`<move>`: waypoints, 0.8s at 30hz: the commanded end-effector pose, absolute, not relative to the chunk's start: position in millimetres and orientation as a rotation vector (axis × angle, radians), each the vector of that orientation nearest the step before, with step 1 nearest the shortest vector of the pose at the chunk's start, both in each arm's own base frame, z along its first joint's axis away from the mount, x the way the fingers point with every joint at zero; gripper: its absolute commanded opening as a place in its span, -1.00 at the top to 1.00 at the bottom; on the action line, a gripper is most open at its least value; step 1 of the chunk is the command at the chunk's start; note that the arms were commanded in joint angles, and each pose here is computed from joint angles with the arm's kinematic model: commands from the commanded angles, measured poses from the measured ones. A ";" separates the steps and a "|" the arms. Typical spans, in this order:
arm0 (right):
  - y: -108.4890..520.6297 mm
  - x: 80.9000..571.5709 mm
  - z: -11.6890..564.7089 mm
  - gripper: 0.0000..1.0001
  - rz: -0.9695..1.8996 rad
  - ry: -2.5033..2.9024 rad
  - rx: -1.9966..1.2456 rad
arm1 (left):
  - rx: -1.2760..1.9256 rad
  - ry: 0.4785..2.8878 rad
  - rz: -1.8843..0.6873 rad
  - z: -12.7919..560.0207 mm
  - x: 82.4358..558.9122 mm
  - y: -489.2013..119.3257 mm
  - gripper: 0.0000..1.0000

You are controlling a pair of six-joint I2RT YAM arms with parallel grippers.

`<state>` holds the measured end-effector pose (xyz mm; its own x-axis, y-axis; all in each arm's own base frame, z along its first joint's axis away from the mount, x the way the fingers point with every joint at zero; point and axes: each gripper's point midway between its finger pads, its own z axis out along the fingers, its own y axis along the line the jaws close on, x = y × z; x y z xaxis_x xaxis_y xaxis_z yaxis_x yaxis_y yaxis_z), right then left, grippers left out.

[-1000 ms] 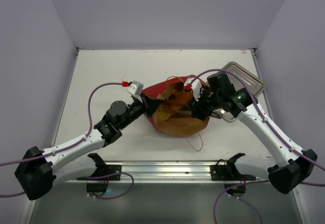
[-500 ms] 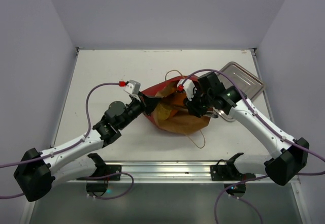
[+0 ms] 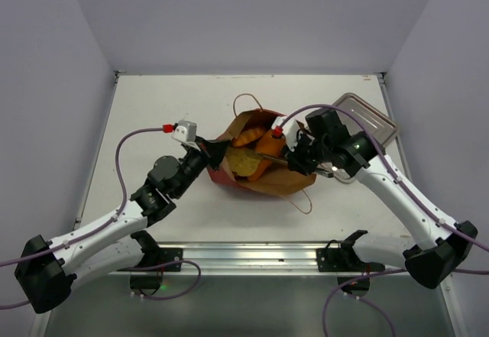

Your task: Take the fake bread out of the paper bag

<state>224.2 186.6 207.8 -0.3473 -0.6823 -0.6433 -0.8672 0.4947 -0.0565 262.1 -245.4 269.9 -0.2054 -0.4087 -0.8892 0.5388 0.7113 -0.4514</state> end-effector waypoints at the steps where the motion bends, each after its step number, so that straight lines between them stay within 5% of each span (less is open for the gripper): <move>1: 181.0 227.5 260.0 0.94 0.348 1.988 -1.224 | 0.030 1.435 -0.815 308.6 266.0 -226.2 1.00; 24: 143.0 202.7 334.6 1.00 0.255 1.802 -1.151 | -0.135 1.444 -0.468 315.1 278.7 -156.9 1.00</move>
<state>198.2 151.3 297.5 -0.1804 -0.6323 -0.7535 -0.8367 0.5014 -0.2204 276.2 -178.3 272.2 -0.0682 -0.3296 -0.9416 0.2870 0.8975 -0.3349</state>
